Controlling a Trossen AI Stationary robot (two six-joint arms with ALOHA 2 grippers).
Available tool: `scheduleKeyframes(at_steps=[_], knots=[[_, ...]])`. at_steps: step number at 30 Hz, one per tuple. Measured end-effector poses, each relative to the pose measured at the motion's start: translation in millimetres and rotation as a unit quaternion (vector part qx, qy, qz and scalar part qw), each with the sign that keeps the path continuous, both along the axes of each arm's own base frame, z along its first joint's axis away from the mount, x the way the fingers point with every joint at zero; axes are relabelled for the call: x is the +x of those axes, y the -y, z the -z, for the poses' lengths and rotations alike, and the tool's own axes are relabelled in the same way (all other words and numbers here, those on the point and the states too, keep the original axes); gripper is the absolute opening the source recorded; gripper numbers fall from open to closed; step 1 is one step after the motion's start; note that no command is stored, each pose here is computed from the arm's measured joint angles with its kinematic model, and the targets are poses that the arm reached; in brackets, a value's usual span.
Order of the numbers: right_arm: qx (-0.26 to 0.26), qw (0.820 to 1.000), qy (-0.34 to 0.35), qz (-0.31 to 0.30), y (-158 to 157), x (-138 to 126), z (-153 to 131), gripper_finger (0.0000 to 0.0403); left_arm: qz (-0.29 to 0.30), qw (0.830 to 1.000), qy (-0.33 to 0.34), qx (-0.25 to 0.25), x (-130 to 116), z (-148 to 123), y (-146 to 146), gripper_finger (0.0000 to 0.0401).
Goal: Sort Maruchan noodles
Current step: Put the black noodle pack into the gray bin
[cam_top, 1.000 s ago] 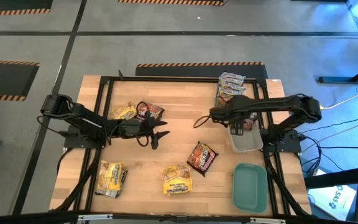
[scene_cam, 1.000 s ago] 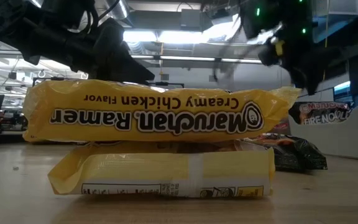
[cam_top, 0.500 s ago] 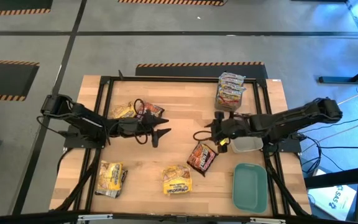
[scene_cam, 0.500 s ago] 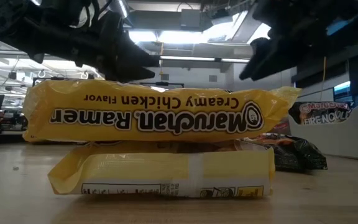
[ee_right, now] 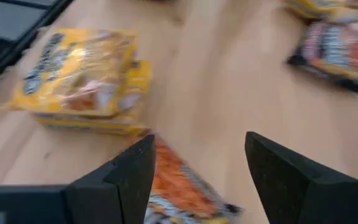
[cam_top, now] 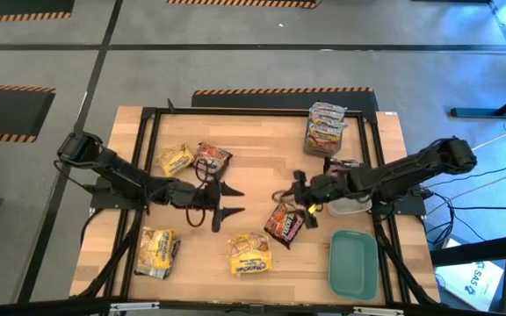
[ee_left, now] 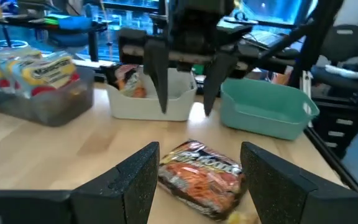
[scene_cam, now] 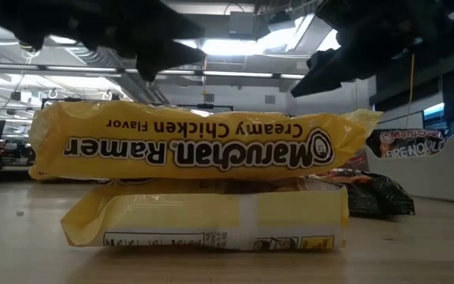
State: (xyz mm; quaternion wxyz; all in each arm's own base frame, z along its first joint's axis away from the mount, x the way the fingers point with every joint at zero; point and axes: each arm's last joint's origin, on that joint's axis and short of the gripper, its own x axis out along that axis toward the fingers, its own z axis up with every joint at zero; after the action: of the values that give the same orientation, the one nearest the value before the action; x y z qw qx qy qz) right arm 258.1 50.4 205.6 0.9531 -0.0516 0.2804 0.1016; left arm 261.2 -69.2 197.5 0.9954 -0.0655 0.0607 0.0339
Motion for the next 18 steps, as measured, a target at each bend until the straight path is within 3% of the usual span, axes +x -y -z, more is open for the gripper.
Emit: scheduleKeyframes(at_steps=[10, 18], knots=[[0.055, 0.997, -0.047, -0.012, -37.8, 7.5, 16.5, 0.0231, 0.055, 0.998, -0.036, -0.008, -6.8, 4.0, 33.0, 0.0217], [0.031, 0.995, -0.093, 0.005, -36.5, 12.2, 39.0, 0.0231, 0.039, 0.996, -0.079, 0.001, 5.1, 34.5, 31.4, 0.0216]])
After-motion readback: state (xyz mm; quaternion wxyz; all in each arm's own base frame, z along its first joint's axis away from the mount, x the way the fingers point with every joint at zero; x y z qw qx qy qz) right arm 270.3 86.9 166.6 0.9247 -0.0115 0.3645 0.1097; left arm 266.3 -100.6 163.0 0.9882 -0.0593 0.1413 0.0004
